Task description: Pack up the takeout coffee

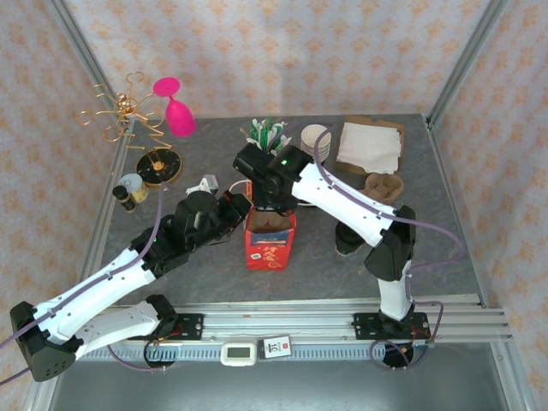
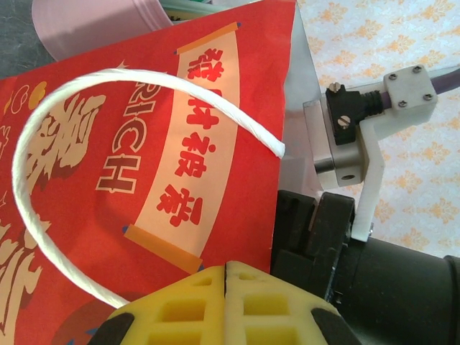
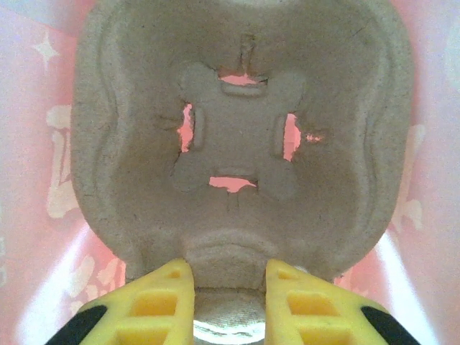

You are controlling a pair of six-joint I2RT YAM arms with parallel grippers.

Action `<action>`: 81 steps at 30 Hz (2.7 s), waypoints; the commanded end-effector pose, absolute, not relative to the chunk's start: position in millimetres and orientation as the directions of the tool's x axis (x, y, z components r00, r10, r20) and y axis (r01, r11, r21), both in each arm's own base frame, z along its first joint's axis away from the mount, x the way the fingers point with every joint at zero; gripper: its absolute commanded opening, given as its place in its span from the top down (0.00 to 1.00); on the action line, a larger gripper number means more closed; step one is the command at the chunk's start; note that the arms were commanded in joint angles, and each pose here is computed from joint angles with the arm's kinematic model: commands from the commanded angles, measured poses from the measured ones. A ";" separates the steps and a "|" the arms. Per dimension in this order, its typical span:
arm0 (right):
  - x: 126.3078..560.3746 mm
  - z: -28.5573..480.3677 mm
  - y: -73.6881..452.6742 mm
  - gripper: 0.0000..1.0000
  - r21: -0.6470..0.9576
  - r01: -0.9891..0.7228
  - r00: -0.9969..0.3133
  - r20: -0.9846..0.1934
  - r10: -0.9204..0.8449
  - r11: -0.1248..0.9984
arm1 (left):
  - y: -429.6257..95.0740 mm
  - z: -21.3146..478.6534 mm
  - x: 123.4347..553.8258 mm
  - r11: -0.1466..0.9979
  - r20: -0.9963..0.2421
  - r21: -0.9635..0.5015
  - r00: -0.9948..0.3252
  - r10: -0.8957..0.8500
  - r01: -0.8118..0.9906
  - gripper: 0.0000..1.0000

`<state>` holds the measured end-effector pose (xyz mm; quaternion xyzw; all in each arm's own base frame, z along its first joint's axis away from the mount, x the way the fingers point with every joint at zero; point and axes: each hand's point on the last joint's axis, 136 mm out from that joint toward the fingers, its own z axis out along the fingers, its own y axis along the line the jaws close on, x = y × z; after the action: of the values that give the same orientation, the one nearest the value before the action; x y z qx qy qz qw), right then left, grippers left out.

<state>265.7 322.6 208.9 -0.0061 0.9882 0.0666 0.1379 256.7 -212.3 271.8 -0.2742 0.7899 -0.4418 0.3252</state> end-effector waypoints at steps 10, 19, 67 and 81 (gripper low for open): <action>270.8 188.1 314.4 0.75 0.042 -0.011 -0.959 -0.284 0.001 0.999 | -205.0 275.6 253.2 0.446 -0.269 -0.883 -0.622 -0.735 -0.145 1.00; 271.8 196.5 319.3 0.64 0.073 -0.014 -0.956 -0.292 0.008 0.997 | -202.3 275.4 253.9 0.459 -0.282 -0.876 -0.614 -0.737 -0.149 1.00; 257.5 239.2 314.9 0.36 0.180 -0.068 -0.947 -0.320 -0.007 0.981 | -184.8 269.1 258.4 0.525 -0.342 -0.833 -0.581 -0.738 -0.176 1.00; 263.0 252.4 335.0 0.32 0.229 -0.093 -0.941 -0.339 -0.011 0.969 | -184.4 294.0 263.2 0.551 -0.395 -0.825 -0.565 -0.724 -0.129 1.00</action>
<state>262.4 334.2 240.9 -0.0200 0.9808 0.1149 0.1563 259.9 -191.4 283.1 -0.2701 0.7968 -0.4016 0.3618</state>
